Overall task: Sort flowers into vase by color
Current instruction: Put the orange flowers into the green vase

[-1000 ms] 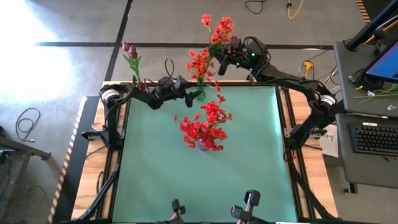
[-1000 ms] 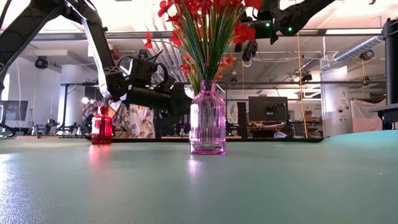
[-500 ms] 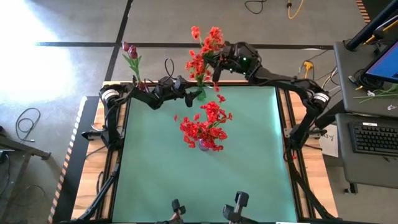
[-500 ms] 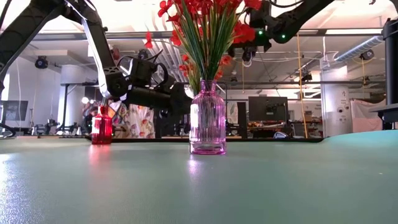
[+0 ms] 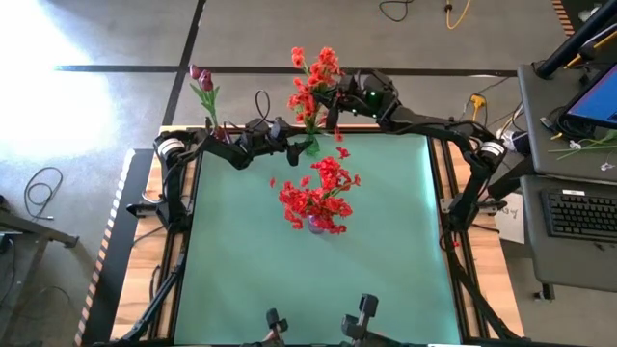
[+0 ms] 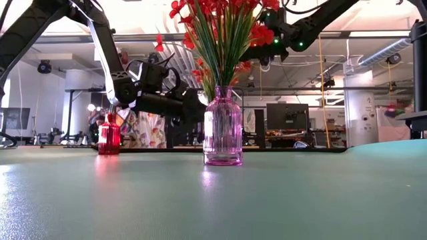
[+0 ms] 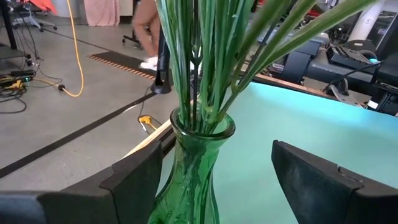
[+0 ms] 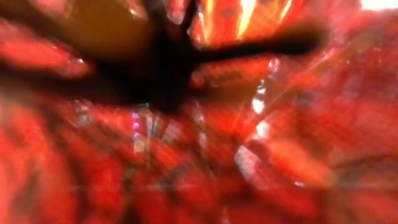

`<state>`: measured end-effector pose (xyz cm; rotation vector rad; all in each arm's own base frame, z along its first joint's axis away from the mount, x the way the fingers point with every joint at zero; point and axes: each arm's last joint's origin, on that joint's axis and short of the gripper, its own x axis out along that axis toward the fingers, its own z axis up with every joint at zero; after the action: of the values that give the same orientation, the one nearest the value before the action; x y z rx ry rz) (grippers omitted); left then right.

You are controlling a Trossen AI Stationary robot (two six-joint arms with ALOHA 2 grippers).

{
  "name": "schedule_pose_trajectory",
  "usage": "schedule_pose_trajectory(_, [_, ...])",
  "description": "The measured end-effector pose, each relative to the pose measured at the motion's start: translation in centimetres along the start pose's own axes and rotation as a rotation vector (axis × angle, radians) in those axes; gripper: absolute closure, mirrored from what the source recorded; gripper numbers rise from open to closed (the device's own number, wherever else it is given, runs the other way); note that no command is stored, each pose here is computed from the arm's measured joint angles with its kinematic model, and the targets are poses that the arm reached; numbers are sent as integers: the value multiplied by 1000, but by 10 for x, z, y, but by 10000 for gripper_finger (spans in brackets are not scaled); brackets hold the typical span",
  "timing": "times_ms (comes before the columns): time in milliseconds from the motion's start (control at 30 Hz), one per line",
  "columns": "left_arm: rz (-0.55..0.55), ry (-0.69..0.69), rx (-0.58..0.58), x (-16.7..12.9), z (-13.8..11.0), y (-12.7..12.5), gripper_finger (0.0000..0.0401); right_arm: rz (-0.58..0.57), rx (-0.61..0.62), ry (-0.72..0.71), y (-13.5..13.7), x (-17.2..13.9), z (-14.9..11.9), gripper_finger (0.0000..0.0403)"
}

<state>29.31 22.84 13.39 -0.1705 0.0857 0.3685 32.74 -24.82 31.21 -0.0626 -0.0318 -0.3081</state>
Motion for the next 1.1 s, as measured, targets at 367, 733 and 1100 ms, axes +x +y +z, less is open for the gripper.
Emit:
schedule_pose_trajectory(367, [0,0,0,0,0,0,113,6,21,45,0,8,-18,385])
schedule_pose_trajectory(733, [0,0,0,0,0,0,113,12,29,84,1,10,-26,380])
schedule_pose_trajectory(1100, [0,0,0,0,0,0,113,15,58,91,2,9,-24,321])
